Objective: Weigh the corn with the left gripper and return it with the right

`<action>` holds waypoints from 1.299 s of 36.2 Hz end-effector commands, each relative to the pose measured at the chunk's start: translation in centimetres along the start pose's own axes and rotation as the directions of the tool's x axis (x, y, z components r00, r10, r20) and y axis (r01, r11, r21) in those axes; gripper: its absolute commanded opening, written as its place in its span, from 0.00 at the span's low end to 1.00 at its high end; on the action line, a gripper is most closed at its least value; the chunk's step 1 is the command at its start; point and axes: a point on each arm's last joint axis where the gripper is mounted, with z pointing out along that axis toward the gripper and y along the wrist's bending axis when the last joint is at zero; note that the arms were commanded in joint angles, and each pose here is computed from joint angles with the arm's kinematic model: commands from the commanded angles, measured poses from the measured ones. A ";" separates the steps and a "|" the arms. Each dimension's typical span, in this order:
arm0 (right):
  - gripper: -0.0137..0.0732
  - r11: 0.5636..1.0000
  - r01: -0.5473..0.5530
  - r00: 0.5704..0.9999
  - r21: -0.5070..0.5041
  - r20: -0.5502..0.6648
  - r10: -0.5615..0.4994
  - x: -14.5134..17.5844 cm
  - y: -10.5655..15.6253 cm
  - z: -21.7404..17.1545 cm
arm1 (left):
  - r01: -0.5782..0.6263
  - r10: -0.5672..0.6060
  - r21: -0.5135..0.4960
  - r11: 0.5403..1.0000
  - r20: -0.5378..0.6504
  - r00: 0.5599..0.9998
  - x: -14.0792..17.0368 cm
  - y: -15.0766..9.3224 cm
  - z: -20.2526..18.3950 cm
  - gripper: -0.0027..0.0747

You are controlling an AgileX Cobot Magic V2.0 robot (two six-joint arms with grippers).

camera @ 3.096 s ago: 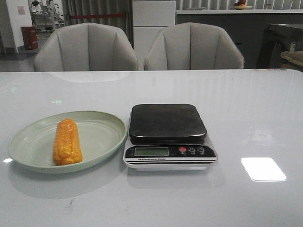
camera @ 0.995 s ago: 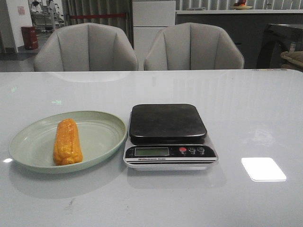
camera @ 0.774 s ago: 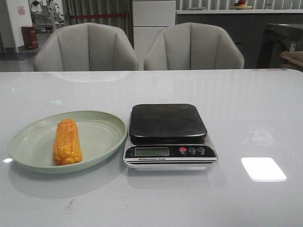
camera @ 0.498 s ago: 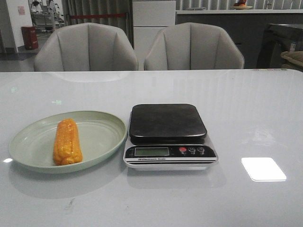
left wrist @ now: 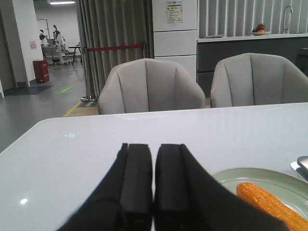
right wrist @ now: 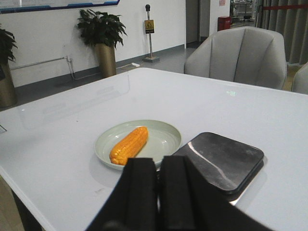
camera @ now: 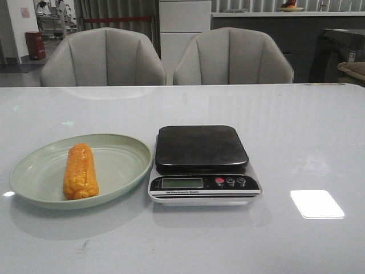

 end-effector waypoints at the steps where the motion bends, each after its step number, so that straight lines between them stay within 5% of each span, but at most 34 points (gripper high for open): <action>1: 0.35 0.998 0.043 0.994 0.052 0.097 -0.048 -1.3 -0.3 0.0 | 0.003 -0.004 0.017 1.000 0.074 0.997 0.1 -0.1 -0.1 0.19; 7: 0.35 0.966 0.041 0.991 0.254 0.114 -0.072 -0.4 -1.8 -0.1 | 0.003 -0.004 0.017 1.000 0.074 0.997 0.1 -0.1 -0.1 0.19; 12: 0.35 0.890 0.035 0.985 0.455 0.136 -0.108 0.7 -3.3 -0.8 | 0.003 -0.004 0.017 1.000 0.074 0.997 0.1 -0.1 -0.1 0.19; 18: 0.35 0.824 0.029 0.979 0.565 0.150 -0.137 1.7 -3.7 -2.0 | 0.003 -0.004 0.017 1.000 0.074 0.997 0.1 -0.1 -0.1 0.19; 47: 0.35 0.795 0.026 0.983 0.606 0.130 -0.131 3.4 -3.7 -2.8 | 0.003 -0.004 0.017 1.000 0.072 0.997 0.2 -0.1 -0.1 0.19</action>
